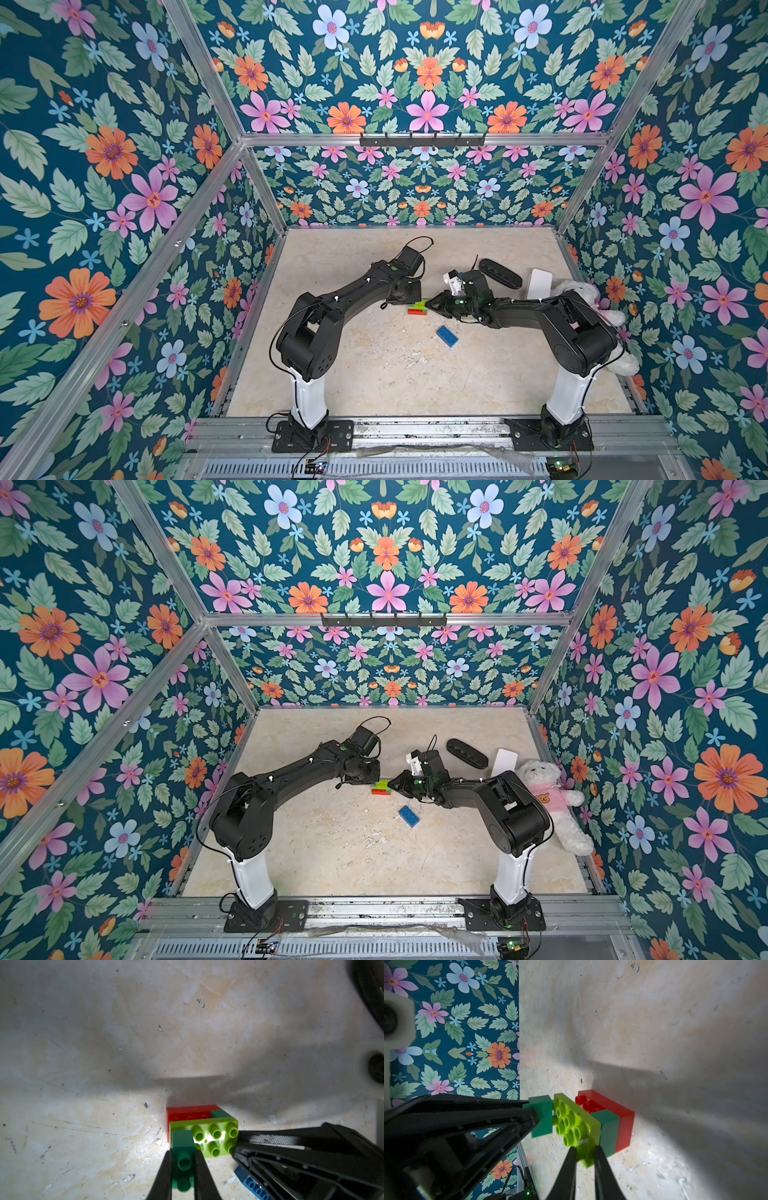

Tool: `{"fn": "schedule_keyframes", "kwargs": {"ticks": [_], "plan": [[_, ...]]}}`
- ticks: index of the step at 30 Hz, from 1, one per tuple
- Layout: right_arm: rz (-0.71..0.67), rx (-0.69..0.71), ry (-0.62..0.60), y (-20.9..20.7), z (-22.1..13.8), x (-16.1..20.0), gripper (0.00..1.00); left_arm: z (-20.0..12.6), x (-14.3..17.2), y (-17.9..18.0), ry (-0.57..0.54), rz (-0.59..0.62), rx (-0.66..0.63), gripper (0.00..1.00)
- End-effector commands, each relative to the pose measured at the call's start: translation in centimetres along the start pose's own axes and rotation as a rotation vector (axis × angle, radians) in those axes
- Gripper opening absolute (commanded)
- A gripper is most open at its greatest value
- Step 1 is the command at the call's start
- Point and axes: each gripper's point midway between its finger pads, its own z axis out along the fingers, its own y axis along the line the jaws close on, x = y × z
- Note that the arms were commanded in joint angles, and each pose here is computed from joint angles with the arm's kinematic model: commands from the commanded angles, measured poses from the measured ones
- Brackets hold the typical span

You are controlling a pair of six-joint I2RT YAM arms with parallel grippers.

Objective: Assemble the number 5 with lego
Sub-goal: Assemble the lego brick with the lego brick.

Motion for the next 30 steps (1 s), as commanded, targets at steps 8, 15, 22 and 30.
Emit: {"fn": "schedule_keyframes", "kwargs": {"ticks": [8,15,22,30], "plan": [[0.074,0.154,0.032,-3.8,0.0,1.6,0.18,-0.1,0.0,0.1,-0.004,0.01,0.0,0.03],[0.07,0.156,0.033,-3.8,0.0,1.5,0.18,-0.4,-0.7,0.8,-0.013,0.001,-0.006,0.0],[0.071,0.151,0.035,-3.7,0.1,1.5,0.18,-0.1,-0.6,0.4,0.002,0.002,0.016,0.11],[0.066,0.15,0.036,-3.6,0.1,1.4,0.18,-0.9,-1.1,-0.1,-0.022,-0.002,0.038,0.23]]}}
